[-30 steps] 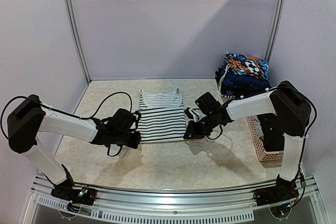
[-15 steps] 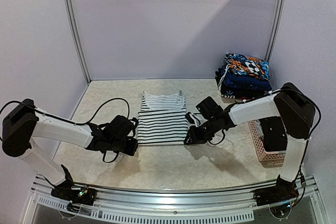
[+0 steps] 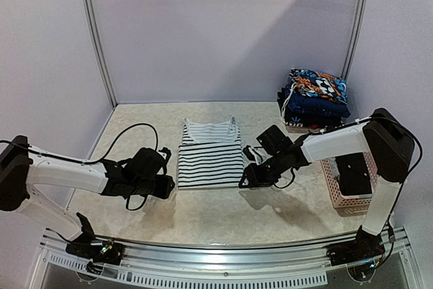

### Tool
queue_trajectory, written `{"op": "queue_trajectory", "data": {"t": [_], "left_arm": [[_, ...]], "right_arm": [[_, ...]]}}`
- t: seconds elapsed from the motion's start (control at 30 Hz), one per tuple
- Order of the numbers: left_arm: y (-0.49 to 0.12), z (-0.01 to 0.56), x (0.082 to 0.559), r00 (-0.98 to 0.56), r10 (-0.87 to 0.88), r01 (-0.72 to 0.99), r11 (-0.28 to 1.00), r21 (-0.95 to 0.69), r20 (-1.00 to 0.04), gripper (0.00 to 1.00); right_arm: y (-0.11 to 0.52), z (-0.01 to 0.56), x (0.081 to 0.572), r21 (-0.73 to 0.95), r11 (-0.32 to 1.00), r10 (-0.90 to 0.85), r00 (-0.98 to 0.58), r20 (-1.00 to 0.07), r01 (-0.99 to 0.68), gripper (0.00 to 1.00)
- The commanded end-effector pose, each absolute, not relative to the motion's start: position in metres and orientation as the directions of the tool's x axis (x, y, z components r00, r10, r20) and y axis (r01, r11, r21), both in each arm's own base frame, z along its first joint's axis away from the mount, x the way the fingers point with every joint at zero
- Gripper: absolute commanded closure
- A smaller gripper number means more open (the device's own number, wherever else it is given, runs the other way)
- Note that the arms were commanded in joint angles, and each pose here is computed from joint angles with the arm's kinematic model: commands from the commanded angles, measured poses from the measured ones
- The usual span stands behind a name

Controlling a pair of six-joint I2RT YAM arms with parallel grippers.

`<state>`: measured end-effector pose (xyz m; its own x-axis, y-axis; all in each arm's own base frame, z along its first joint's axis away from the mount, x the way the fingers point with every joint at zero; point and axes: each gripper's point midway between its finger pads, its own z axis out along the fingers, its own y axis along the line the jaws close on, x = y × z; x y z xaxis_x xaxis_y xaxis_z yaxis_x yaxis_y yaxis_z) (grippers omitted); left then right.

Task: Fold and stack the mixed laundry pile
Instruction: Adjust the 2/3-rectangle-folded tank top at the center of the board, then pick up the 2/3-rectangle-folded tank top from the center of the board.

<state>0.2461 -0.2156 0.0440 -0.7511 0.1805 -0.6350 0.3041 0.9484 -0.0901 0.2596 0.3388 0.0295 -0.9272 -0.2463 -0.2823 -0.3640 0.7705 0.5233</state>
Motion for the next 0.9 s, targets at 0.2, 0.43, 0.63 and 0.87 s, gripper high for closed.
{"op": "queue_trajectory", "data": {"t": [0.2, 0.43, 0.63, 0.87], "left_arm": [[-0.232, 0.037, 0.245, -0.759, 0.199, 0.348, 0.929, -0.128, -0.620, 0.59], [-0.240, 0.022, 0.245, -0.769, 0.229, 0.373, 0.919, -0.128, -0.596, 0.60], [-0.250, 0.017, 0.250, -0.766, 0.236, 0.391, 0.909, -0.142, -0.598, 0.61], [-0.251, 0.011, 0.250, -0.771, 0.241, 0.395, 0.907, -0.147, -0.589, 0.65]], "right_arm": [[0.344, 0.023, 0.270, 0.511, 0.792, -0.214, -0.936, -0.279, -0.334, 0.57], [0.348, 0.015, 0.269, 0.525, 0.784, -0.225, -0.939, -0.259, -0.332, 0.64], [0.349, 0.012, 0.268, 0.525, 0.783, -0.232, -0.940, -0.251, -0.334, 0.69], [0.349, 0.009, 0.269, 0.521, 0.786, -0.234, -0.940, -0.250, -0.334, 0.74]]}}
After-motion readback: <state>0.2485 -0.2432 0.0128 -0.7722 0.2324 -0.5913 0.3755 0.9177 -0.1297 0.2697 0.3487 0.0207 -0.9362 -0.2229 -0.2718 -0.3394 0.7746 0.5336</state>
